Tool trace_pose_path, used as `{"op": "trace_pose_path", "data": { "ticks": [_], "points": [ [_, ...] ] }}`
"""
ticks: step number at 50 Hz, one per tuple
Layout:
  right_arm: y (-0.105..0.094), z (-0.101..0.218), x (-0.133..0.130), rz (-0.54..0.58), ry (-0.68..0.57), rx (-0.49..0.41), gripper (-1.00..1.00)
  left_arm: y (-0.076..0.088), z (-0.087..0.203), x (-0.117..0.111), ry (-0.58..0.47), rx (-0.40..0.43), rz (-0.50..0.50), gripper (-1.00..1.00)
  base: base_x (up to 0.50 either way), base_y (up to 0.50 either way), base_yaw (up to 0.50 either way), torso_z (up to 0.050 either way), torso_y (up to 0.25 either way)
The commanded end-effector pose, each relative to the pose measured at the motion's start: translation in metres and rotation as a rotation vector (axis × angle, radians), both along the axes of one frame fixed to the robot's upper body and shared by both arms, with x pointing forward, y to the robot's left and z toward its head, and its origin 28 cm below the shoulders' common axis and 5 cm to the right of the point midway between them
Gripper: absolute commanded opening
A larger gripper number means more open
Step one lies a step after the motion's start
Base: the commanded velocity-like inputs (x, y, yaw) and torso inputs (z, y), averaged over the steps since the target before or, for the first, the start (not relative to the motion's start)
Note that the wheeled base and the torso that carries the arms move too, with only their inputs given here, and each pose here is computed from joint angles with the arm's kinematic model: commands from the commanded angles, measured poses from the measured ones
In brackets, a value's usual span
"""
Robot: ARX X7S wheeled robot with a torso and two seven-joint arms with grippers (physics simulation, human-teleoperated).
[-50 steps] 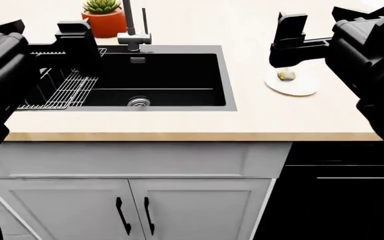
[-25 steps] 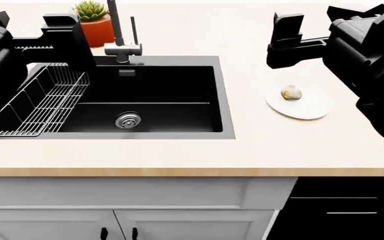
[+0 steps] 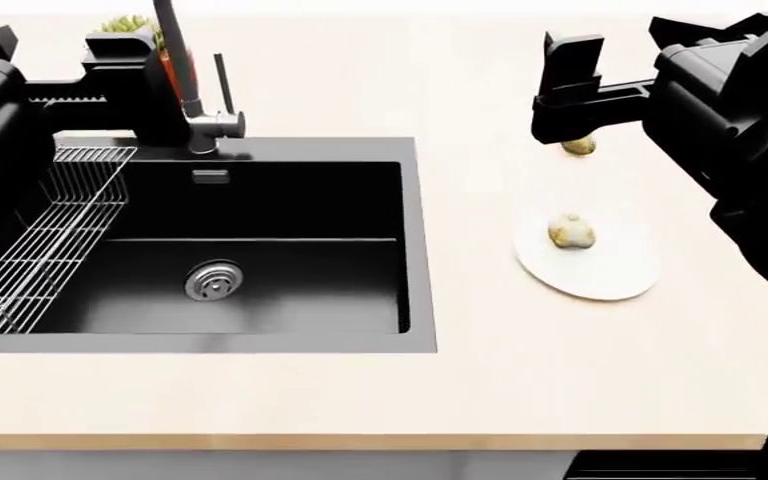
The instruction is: Pick the ginger from the counter and place it in the sink. Then turn on the sink faucet.
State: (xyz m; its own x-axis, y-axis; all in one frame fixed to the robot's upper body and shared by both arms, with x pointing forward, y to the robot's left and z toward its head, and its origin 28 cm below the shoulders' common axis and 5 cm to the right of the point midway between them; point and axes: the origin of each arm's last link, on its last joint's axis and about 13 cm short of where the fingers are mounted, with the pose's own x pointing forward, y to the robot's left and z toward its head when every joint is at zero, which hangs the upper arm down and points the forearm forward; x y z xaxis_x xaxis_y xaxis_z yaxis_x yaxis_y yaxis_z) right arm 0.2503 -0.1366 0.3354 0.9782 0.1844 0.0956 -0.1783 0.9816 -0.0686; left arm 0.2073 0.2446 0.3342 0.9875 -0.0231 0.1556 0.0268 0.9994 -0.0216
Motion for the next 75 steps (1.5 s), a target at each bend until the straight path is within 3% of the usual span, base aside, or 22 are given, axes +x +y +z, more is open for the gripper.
{"op": "trace_pose_path", "data": {
  "ticks": [1, 30, 52, 75],
  "points": [
    [0.0000, -0.0015, 0.0004, 0.004, 0.005, -0.002, 1.00, 0.0017, 0.0001, 0.0000, -0.002, -0.004, 0.011, 1.00, 0.50, -0.14, 0.00, 0.000, 0.000],
    [0.0007, -0.0036, 0.0005, 0.007, 0.001, -0.012, 1.00, 0.0049, -0.0010, 0.0015, 0.000, -0.013, 0.030, 1.00, 0.50, -0.14, 0.00, 0.000, 0.001],
    [-0.0017, -0.0042, 0.0009, 0.020, -0.020, 0.027, 1.00, 0.0052, -0.0038, 0.0018, 0.004, -0.011, 0.030, 1.00, 0.04, 0.13, 0.00, 0.000, 0.000],
    [-0.0032, -0.0068, 0.0026, -0.011, -0.028, 0.005, 1.00, 0.0060, -0.0065, 0.0033, 0.011, -0.007, 0.036, 1.00, 0.09, 0.08, 0.00, 0.000, 0.000]
  ]
}}
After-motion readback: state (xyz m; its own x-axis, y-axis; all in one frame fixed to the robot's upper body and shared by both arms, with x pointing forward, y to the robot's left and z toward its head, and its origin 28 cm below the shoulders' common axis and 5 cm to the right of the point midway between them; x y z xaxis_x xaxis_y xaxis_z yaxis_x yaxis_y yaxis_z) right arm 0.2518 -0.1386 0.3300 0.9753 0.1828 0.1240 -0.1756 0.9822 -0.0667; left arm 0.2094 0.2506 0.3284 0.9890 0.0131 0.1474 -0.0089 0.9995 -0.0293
